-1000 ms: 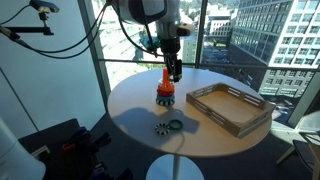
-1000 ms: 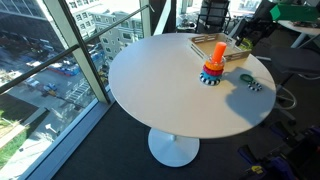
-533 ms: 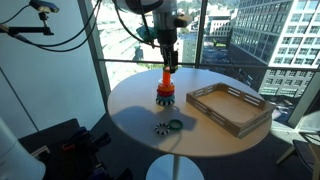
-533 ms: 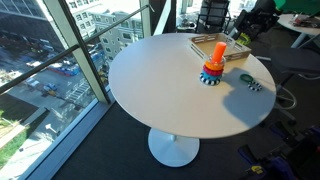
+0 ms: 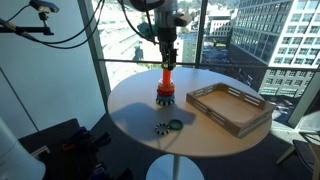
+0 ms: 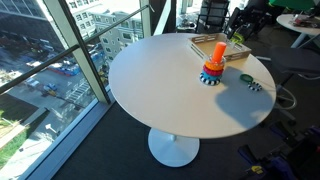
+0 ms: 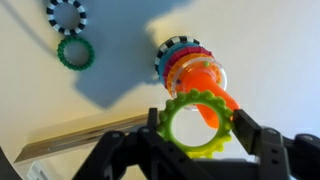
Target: Pick up the light green ring and put it on the rings stacking stand
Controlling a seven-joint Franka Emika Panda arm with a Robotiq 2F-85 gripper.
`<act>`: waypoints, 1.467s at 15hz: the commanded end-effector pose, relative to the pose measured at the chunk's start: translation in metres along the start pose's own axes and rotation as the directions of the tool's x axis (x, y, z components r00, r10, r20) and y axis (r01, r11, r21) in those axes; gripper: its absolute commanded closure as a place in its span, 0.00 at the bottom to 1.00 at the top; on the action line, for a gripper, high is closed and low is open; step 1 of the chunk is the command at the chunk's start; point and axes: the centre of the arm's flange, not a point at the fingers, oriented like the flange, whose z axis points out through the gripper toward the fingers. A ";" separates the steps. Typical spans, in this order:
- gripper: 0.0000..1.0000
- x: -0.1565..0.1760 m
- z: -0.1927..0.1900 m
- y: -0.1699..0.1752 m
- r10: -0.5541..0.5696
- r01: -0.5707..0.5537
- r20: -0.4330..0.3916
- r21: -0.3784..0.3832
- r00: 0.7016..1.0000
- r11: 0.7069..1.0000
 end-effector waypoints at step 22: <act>0.50 0.033 0.024 -0.051 -0.050 0.058 0.088 -0.087 0.995 0.994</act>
